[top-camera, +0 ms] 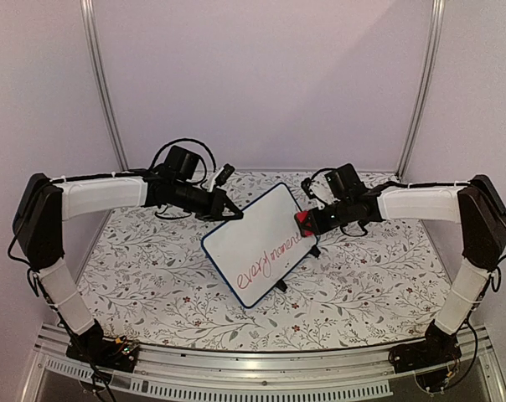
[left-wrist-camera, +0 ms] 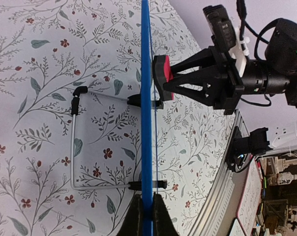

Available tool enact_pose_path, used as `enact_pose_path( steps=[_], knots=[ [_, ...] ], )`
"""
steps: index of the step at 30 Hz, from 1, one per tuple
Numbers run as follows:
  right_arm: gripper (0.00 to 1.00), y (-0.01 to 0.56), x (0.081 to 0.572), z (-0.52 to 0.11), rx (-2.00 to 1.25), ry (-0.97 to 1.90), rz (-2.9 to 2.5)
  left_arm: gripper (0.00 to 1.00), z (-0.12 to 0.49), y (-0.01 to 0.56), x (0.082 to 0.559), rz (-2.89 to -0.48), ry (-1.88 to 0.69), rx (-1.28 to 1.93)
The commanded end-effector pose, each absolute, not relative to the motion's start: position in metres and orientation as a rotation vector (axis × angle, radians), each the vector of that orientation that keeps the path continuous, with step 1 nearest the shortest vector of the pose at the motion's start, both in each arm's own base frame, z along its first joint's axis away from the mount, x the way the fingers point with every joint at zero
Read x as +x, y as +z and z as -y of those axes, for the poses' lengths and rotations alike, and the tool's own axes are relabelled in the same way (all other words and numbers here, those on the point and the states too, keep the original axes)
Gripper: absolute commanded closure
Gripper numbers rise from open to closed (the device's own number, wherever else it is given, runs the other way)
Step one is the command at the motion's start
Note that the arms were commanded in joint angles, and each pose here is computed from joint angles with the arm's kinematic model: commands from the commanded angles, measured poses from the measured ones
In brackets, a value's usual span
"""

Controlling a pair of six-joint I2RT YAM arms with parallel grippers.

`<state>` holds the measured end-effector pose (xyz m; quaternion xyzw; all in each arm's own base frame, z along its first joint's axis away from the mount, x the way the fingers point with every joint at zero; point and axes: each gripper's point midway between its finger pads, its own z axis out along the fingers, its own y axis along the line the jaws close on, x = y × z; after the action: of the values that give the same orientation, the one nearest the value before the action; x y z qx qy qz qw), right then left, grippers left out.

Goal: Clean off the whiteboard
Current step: Erase the whiteboard at the center of the board.

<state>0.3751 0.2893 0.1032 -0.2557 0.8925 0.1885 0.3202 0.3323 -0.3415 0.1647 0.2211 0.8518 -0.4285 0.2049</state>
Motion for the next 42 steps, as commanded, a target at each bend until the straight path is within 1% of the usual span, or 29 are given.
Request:
enact_pose_path(
  steps=[1,8,24,31,36,42],
  knots=[
    [0.97,0.079,0.350,-0.280,-0.675,0.519,-2.429,1.00,0.357,0.179,0.310,-2.313,-1.288,0.759],
    [0.97,0.081,0.348,-0.284,-0.671,0.554,-2.421,1.00,0.356,0.177,0.311,-2.321,-1.286,0.753],
    [0.97,0.124,0.399,-0.310,-0.664,0.517,-2.307,1.00,0.357,0.179,0.309,-2.312,-1.286,0.761],
    [0.97,0.127,0.412,-0.303,-0.619,0.461,-2.296,1.00,0.357,0.180,0.309,-2.311,-1.288,0.760],
    [0.97,0.141,0.423,-0.302,-0.533,0.477,-2.277,1.00,0.357,0.180,0.309,-2.310,-1.287,0.762],
    [0.96,0.142,0.425,-0.303,-0.500,0.504,-2.279,1.00,0.357,0.181,0.309,-2.306,-1.285,0.762]
  ],
)
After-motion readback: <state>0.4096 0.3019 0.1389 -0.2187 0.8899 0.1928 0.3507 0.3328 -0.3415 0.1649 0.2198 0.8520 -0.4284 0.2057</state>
